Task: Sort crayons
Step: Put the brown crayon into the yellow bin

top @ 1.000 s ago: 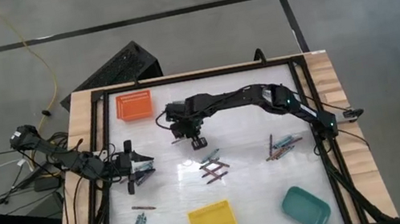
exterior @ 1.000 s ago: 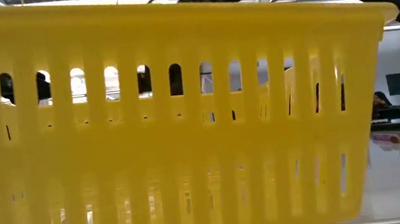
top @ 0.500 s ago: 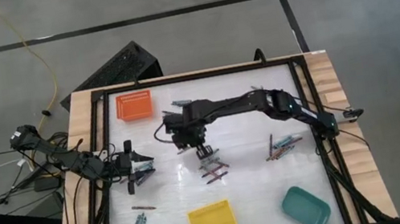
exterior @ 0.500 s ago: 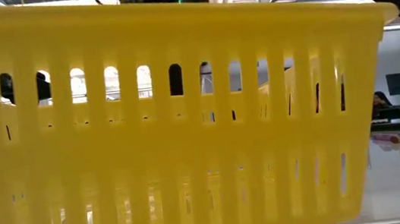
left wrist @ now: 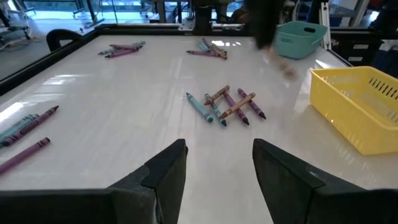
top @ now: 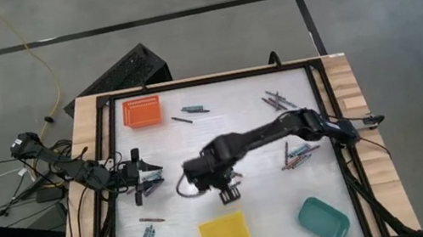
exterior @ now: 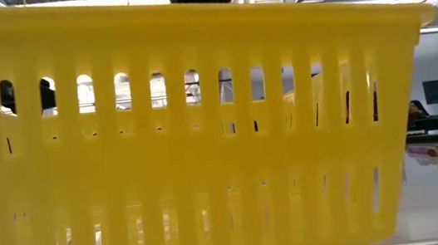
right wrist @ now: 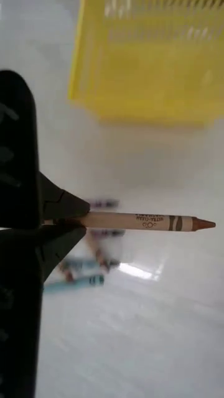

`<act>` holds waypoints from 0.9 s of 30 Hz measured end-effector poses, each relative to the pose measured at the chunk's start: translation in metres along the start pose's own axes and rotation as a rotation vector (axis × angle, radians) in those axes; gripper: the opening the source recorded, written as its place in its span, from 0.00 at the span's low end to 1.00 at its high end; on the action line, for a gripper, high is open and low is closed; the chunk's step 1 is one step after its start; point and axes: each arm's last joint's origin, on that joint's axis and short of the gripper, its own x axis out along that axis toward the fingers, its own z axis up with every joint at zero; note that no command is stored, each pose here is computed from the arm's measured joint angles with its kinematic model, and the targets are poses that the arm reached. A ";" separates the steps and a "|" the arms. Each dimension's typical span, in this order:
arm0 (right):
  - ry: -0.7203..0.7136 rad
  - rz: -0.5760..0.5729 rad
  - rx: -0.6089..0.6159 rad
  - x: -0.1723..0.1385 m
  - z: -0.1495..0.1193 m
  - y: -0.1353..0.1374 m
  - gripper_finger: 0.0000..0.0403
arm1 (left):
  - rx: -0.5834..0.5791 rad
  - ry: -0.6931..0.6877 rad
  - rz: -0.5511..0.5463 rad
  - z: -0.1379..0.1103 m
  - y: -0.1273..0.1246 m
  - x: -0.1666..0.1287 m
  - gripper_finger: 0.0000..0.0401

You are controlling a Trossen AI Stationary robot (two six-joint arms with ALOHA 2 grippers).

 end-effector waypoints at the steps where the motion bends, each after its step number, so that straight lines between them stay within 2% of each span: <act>1: -0.019 -0.002 0.009 -0.003 0.001 0.010 0.00 | 0.000 0.000 0.000 0.000 0.000 0.000 0.43; 8: -0.172 0.060 0.016 -0.008 0.013 0.081 0.00 | 0.000 0.000 0.000 0.000 0.000 0.000 0.43; 12: -0.219 0.023 0.026 -0.009 0.012 0.111 0.00 | 0.000 -0.001 0.000 0.000 0.000 0.000 0.43; 16: -0.243 -0.005 0.058 -0.011 0.009 0.133 0.00 | -0.001 0.000 0.000 0.000 0.000 0.000 0.43; 21: -0.254 -0.001 0.060 0.007 0.010 0.155 0.00 | -0.030 -0.001 0.001 0.000 0.000 0.000 0.43; 27: -0.269 -0.024 0.075 0.014 0.010 0.165 0.00 | -0.054 -0.001 0.001 0.000 0.000 0.000 0.43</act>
